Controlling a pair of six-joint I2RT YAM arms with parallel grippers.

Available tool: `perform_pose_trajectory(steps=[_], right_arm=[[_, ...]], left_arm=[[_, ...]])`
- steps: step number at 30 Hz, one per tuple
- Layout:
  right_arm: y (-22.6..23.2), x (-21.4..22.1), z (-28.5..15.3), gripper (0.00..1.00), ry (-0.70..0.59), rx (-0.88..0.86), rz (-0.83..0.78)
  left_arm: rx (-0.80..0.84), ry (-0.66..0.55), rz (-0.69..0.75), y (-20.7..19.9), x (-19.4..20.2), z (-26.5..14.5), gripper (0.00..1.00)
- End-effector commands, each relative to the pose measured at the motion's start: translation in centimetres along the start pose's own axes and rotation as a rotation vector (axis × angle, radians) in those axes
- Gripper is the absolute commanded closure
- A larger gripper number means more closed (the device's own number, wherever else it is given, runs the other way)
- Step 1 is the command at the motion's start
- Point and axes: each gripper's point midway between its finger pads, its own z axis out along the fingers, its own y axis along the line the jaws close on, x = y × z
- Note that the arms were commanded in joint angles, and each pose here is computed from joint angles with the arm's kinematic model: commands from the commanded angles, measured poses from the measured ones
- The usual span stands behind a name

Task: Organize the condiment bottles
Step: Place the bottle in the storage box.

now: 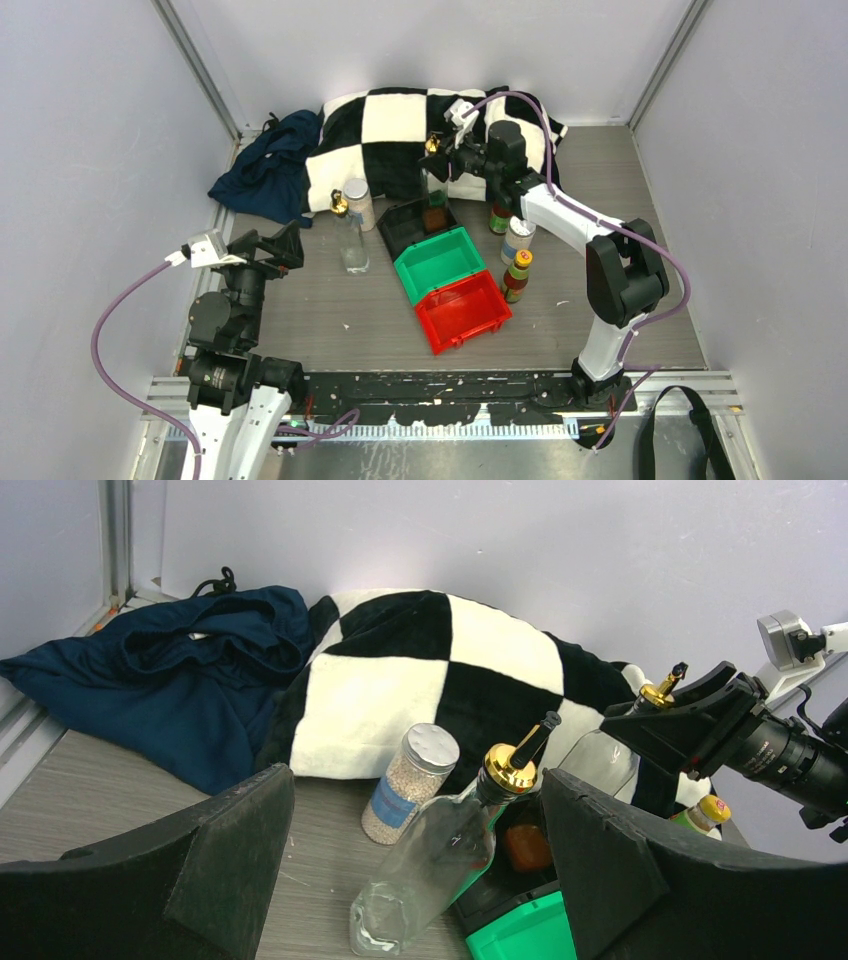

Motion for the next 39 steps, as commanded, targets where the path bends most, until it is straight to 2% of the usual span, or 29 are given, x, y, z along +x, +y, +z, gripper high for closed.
perform_pose_trajectory(steps=[1,14,17,20,32,39], right_arm=[[0.9,-6.6,-0.9,0.99,-0.17,-0.009,-0.091],[0.8,-5.3,-0.9,0.98,-0.147,0.003,-0.063],[0.7,-5.0,-1.0,0.82,-0.145,0.012,-0.053],[0.6,-4.9,-1.0,0.77,-0.148,0.018,-0.049],[0.5,-4.8,-1.2,0.33,-0.158,0.034,-0.043],[0.8,-5.1,-1.6,0.23,-0.165,0.034,-0.025]], left_arm=[[0.028,-0.052,-0.007,-0.6,-1.3,0.1,0.06],[0.029,-0.056,-0.009,-0.6,-1.4,-0.1,0.06],[0.029,-0.055,-0.01,-0.6,-1.3,0.0,0.06],[0.029,-0.054,-0.01,-0.6,-1.3,0.0,0.06],[0.024,-0.053,-0.011,-0.6,-1.3,0.1,0.06],[0.023,-0.054,-0.014,-0.5,-1.2,0.2,0.06]])
